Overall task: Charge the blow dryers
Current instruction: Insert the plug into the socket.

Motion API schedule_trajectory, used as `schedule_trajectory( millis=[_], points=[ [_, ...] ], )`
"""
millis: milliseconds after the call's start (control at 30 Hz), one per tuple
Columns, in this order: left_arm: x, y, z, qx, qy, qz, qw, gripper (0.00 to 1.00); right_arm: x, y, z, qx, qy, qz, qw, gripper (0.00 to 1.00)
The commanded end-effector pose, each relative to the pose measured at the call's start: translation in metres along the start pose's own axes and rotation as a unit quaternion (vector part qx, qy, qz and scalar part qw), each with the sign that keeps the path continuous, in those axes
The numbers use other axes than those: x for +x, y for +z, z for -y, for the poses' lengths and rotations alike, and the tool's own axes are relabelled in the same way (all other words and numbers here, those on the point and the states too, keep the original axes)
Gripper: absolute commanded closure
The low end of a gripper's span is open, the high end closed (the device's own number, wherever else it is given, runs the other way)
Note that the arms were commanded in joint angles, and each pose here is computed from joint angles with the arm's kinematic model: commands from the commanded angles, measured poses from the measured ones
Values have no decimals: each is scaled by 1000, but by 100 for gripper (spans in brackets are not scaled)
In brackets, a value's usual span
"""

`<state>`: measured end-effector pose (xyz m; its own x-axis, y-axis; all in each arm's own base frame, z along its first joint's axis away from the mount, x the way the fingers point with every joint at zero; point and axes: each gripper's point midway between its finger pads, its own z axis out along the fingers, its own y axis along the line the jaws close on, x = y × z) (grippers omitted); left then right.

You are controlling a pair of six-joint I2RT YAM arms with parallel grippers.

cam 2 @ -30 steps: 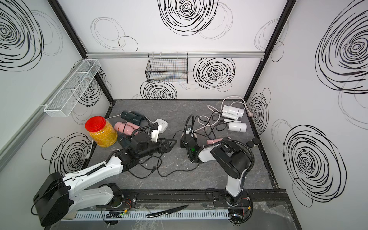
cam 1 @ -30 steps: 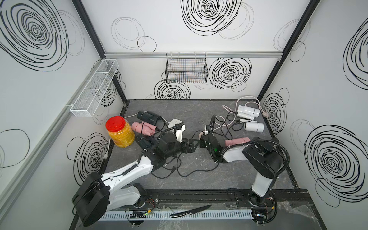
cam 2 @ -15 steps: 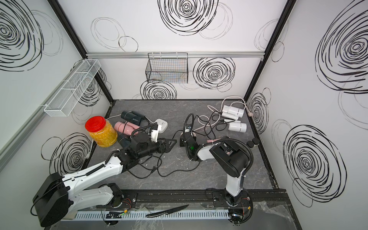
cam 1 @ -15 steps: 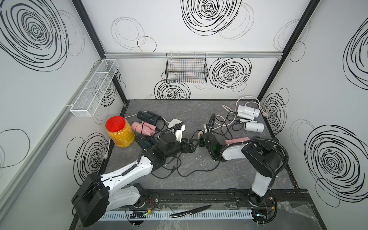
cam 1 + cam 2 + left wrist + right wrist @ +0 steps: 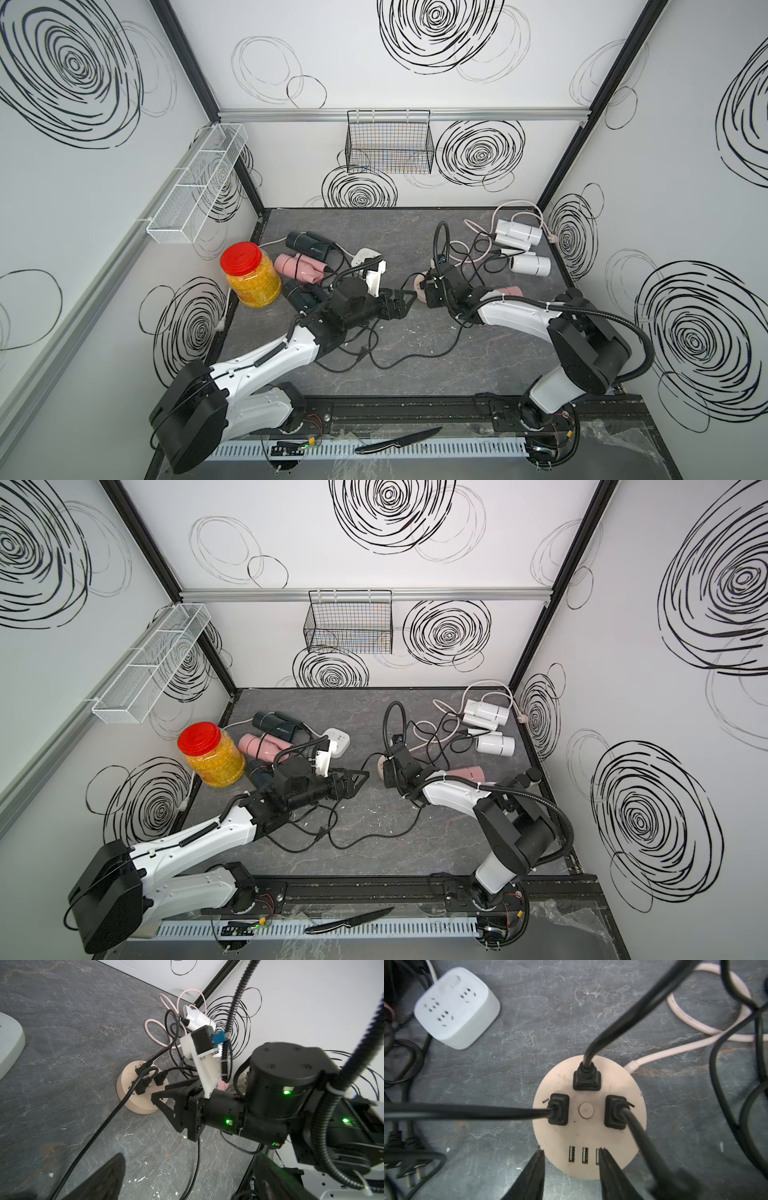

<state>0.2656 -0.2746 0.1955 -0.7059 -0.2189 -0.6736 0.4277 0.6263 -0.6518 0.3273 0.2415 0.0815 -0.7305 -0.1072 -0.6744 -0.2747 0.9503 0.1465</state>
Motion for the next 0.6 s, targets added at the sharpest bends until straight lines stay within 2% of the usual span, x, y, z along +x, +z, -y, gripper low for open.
schedule_trajectory(
  millis=[0,167,433,567],
  points=[
    [-19,-4,15,15,13,26,999,1,-8,-17,-8,-34,9,-19,999,58],
    [-19,-3,15,16,12,25,999,1,-7,-8,-11,-32,5,-63,997,63],
    [-19,-4,10,9,12,25,1000,1,-11,10,-6,16,9,-72,997,65],
    [-18,-3,9,9,11,25,1000,1,-17,20,-8,19,2,-72,997,68]
  ],
)
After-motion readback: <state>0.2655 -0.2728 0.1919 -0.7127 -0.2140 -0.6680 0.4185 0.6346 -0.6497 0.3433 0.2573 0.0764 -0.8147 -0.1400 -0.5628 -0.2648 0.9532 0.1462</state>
